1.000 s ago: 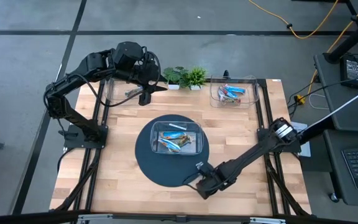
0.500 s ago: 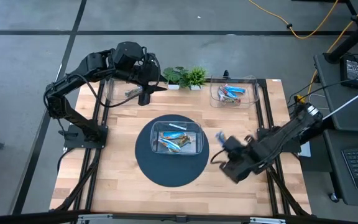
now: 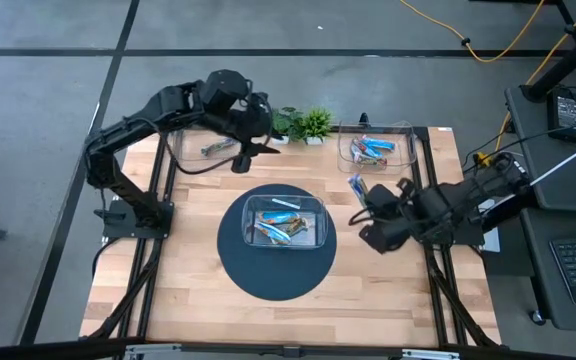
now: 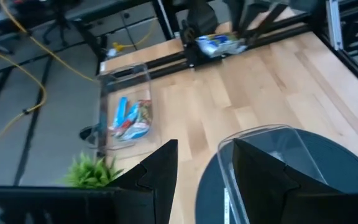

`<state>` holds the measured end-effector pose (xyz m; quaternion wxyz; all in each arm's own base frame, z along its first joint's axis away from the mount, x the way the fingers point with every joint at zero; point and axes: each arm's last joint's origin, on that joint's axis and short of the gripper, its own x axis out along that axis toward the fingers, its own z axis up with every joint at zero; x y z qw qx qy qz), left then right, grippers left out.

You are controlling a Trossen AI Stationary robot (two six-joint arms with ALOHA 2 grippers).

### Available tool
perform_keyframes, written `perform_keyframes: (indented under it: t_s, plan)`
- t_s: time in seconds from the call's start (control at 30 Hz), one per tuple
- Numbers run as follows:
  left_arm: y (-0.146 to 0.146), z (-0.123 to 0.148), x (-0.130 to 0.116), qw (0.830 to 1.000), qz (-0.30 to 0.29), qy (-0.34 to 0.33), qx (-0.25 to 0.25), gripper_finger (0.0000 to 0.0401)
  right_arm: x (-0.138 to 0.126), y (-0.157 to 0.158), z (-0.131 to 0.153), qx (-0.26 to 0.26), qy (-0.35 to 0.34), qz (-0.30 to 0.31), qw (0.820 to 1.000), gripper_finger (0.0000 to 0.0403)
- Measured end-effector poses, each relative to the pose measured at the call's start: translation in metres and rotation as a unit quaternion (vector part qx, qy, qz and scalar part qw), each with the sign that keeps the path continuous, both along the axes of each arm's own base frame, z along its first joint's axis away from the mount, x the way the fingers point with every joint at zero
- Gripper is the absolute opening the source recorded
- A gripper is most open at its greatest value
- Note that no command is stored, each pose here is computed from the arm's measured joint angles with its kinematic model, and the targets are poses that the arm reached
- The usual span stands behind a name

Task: Pick and place Granola Bars by type
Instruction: Put the blue granola bar into the top left transparent bin

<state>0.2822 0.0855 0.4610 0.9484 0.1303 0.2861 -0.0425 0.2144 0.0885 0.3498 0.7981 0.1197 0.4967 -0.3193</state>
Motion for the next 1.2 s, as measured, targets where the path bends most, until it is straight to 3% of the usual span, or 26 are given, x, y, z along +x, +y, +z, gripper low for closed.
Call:
perform_keyframes:
  t_s: [0.23,0.47,0.8,1.2]
  plan:
    - [0.0,-0.014,0.025,1.0,-0.015,0.007,-0.004,0.0143,0.015,-0.034,0.001,-0.051,0.037,0.046,0.997,0.0006]
    - [-0.002,-0.013,0.045,0.999,-0.015,-0.041,-0.006,0.016,0.038,-0.065,0.006,-0.095,0.016,0.117,0.988,0.0007]
    - [0.002,-0.004,0.048,0.996,0.011,-0.091,-0.011,0.0231,0.062,-0.096,0.018,-0.14,-0.05,0.172,0.974,0.0008]
    - [0.011,-0.004,0.047,0.993,0.077,-0.085,0.02,0.0238,0.064,-0.112,0.05,-0.183,-0.091,0.192,0.96,0.0008]
